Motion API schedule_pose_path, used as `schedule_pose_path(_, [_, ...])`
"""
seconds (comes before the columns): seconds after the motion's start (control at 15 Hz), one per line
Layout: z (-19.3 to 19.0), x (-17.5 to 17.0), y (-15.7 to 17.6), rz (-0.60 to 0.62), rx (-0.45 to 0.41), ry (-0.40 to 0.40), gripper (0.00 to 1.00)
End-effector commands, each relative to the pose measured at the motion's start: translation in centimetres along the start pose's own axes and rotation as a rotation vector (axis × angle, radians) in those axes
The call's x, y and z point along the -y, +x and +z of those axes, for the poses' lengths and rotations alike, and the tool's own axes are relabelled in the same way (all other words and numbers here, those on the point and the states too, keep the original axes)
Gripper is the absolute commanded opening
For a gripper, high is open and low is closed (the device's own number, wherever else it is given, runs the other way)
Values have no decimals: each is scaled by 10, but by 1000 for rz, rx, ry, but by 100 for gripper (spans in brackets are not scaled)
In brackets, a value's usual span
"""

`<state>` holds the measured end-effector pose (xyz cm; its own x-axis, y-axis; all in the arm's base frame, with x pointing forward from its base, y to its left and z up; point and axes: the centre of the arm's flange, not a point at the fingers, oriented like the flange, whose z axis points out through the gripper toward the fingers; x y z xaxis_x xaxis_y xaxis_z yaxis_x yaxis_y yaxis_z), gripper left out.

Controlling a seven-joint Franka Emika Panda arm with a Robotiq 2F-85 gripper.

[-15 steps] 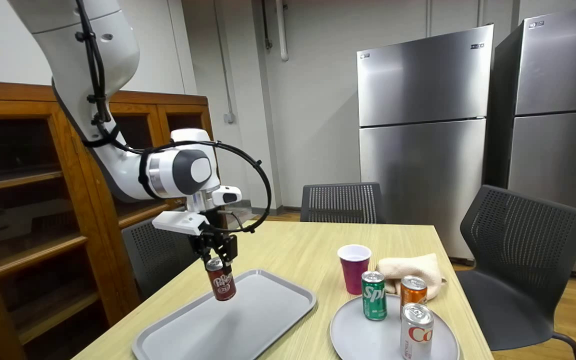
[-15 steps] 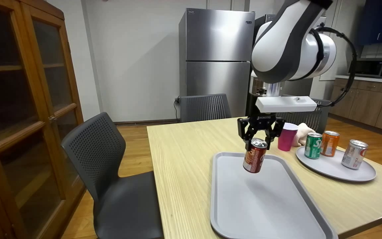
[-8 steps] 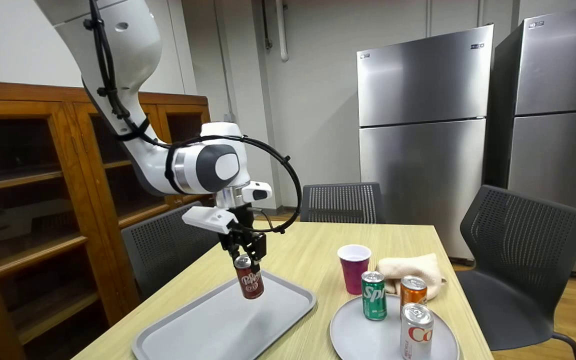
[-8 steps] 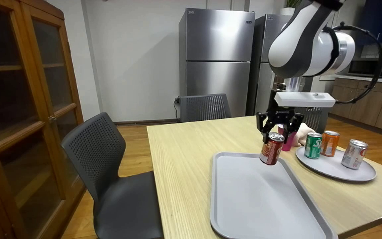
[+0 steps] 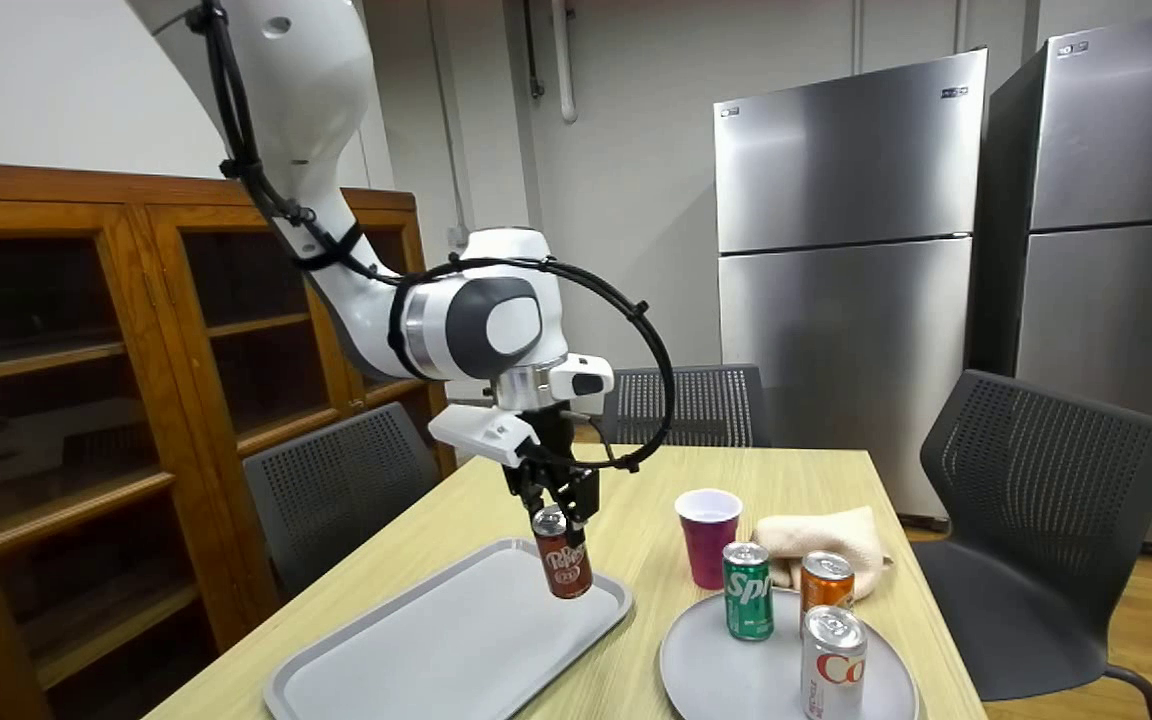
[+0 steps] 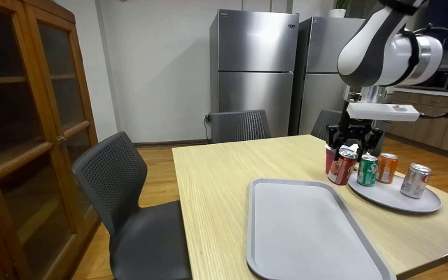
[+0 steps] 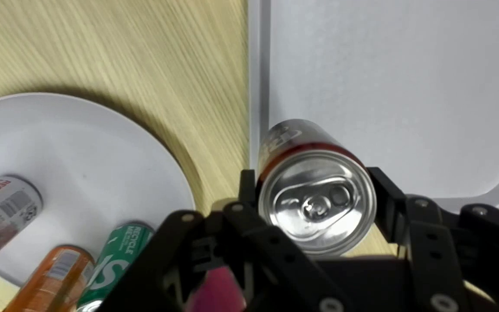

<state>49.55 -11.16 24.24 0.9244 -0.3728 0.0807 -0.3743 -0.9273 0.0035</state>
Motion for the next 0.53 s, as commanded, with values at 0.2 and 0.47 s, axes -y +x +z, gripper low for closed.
schedule_pose_path(0.2, [-1, -59, 22, 90, -12, -16, 38])
schedule_pose_path(0.47, [6, -85, 29, 152, -3, -37, 38])
